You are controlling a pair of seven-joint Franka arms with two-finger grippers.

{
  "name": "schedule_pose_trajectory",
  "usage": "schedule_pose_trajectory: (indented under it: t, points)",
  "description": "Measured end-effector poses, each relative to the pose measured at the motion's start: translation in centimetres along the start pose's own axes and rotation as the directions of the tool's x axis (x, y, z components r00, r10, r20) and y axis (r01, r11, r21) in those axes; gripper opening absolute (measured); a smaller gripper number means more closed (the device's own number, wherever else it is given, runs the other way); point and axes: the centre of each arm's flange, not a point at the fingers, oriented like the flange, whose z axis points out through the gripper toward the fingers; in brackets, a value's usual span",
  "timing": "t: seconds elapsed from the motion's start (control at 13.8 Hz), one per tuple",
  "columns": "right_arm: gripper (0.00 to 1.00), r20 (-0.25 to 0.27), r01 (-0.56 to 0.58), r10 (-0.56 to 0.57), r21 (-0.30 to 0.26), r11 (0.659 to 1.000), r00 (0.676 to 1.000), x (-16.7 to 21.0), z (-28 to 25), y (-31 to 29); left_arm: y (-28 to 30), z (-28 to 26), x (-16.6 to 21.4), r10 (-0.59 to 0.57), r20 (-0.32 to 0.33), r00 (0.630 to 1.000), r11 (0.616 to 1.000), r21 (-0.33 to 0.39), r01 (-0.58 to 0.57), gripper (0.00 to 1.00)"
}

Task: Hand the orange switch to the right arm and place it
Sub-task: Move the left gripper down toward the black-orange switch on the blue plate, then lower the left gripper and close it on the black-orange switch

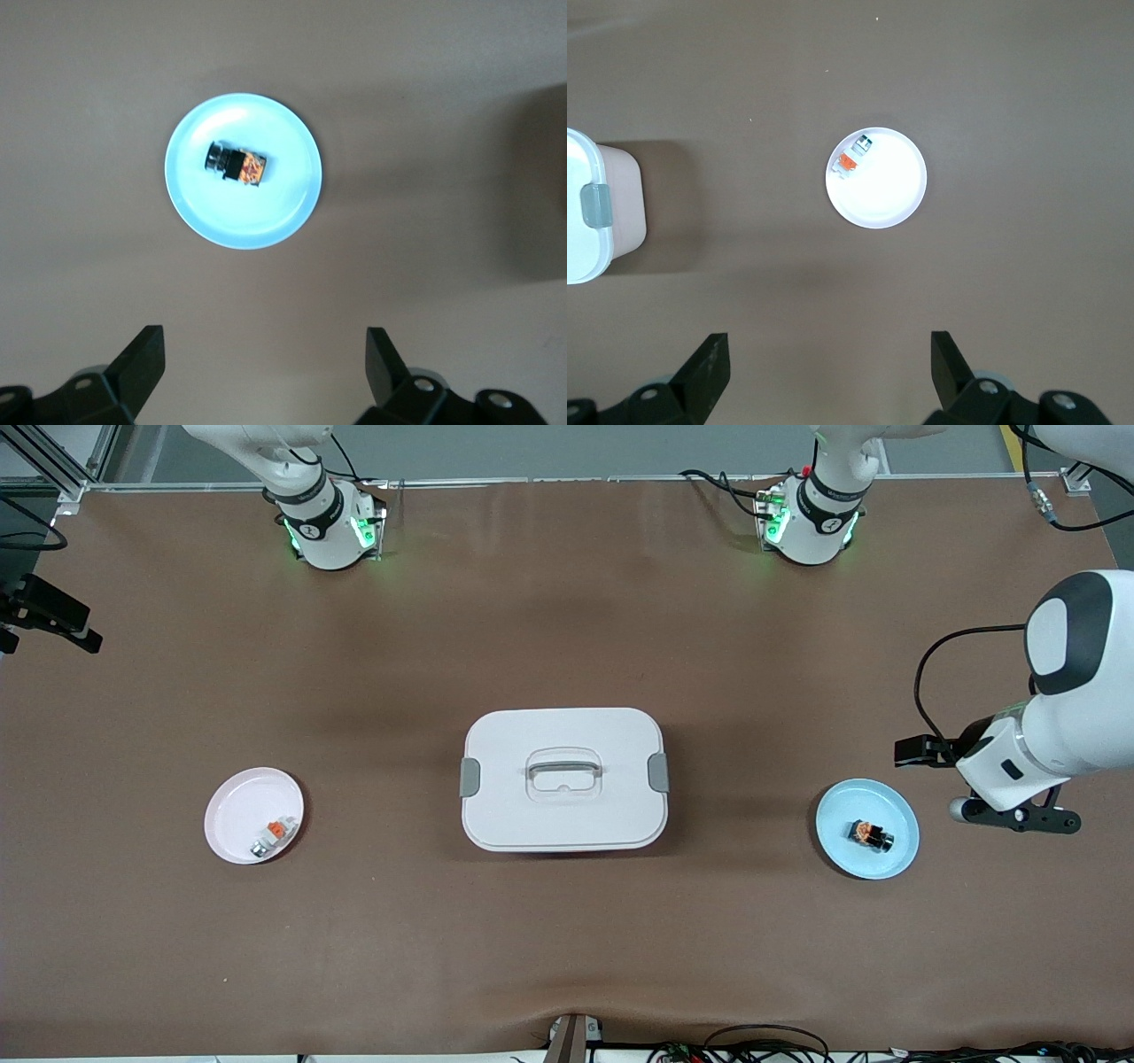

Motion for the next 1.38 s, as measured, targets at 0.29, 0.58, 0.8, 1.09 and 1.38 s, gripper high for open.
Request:
schedule_pose_trajectory:
  t: [0.29, 0.58, 0.8, 1.09, 1.38]
  points:
    - [1.0, 0.0, 0.002, -0.002, 0.0, 1.0, 1.0, 0.0, 0.0, -0.1, -3.2, 3.0, 0.5, 0.056, -0.068, 0.996, 0.998, 0.009, -0.055, 1.0]
    - [1.0, 0.0, 0.003, -0.003, 0.0, 1.0, 1.0, 0.0, 0.0, -0.1, -4.7, 8.3, 1.0, 0.06, -0.135, 0.989, 0.998, 0.023, -0.058, 1.0]
    - [1.0, 0.0, 0.003, -0.003, 0.0, 1.0, 1.0, 0.0, 0.0, -0.1, -4.7, 12.5, 1.8, 0.065, -0.142, 0.988, 0.998, 0.023, -0.062, 1.0]
    - [1.0, 0.0, 0.003, -0.003, 0.0, 1.0, 1.0, 0.0, 0.0, -0.1, -5.1, 16.4, 3.0, 0.152, -0.141, 0.978, 0.988, 0.033, -0.149, 1.0]
    - [1.0, 0.0, 0.003, -0.003, 0.0, 1.0, 1.0, 0.0, 0.0, -0.1, -6.1, 18.6, 4.4, 0.201, -0.144, 0.969, 0.98, 0.038, -0.197, 1.0]
